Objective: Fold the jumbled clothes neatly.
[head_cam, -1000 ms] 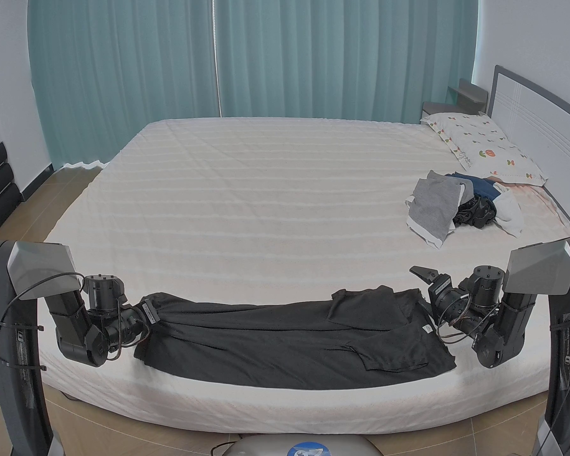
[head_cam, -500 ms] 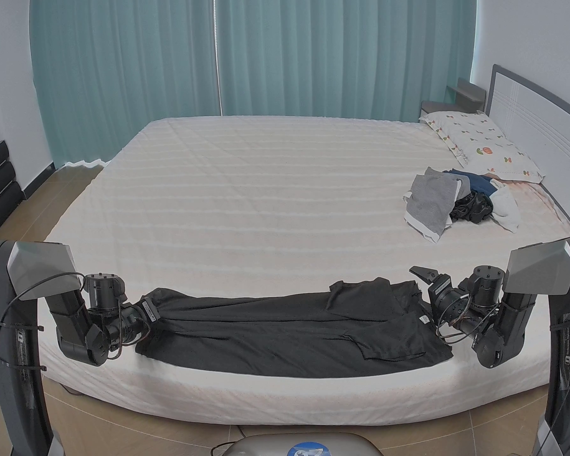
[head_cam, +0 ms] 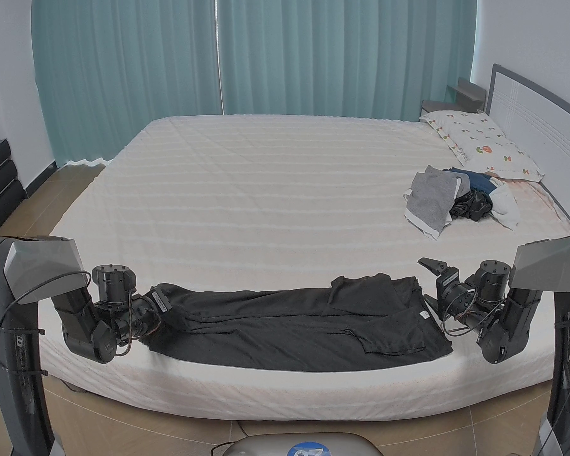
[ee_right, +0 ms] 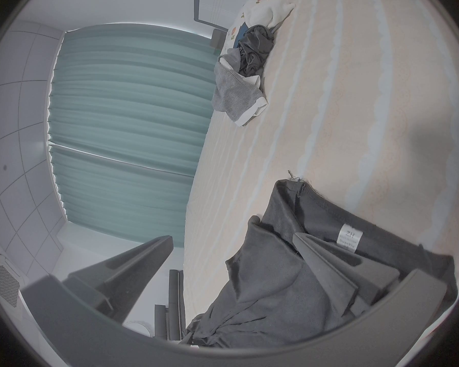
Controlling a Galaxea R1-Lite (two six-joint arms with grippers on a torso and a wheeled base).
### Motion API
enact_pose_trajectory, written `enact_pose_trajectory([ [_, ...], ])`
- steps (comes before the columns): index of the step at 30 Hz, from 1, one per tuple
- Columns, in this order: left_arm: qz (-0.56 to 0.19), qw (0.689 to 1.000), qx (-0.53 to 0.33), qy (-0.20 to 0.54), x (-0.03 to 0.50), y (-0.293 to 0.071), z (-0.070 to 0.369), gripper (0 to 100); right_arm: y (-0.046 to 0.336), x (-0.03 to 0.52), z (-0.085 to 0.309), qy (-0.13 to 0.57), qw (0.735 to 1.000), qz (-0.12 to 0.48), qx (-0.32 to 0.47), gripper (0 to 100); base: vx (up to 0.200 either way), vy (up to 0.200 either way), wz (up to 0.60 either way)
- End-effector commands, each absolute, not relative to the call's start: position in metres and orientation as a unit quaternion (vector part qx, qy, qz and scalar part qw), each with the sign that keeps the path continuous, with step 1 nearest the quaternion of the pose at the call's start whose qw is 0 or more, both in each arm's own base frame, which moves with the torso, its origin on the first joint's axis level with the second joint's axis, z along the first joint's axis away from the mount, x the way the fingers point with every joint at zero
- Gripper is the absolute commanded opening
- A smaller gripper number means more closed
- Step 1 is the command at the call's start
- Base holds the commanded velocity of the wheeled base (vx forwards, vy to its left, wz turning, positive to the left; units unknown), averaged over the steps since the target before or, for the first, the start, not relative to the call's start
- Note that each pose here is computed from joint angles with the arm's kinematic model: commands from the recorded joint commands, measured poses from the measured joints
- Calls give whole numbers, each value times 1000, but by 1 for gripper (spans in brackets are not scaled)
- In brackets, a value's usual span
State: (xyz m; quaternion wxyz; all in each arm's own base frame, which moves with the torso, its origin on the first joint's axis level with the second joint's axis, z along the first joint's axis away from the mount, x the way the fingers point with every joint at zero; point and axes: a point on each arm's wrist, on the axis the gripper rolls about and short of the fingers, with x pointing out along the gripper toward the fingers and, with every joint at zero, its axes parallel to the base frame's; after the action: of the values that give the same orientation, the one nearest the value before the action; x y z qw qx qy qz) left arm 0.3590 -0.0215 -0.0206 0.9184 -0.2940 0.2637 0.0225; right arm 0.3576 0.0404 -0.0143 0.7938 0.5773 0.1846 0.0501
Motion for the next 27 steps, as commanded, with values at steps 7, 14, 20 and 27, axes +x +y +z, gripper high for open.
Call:
enact_pose_trajectory([
  [7,12,921,-296,252,355,-40,-6,0,40,358,-10,175,795,57,578,100,0,-200,0],
  [14,10,925,-289,247,353,-53,-3,0,40,358,-11,177,795,56,578,100,0,-200,0],
  [20,11,928,-282,243,351,-63,0,0,42,358,-12,179,796,57,575,100,0,-200,0],
  [27,8,926,-285,249,348,-72,7,0,43,358,-12,180,797,58,574,100,0,-200,0],
])
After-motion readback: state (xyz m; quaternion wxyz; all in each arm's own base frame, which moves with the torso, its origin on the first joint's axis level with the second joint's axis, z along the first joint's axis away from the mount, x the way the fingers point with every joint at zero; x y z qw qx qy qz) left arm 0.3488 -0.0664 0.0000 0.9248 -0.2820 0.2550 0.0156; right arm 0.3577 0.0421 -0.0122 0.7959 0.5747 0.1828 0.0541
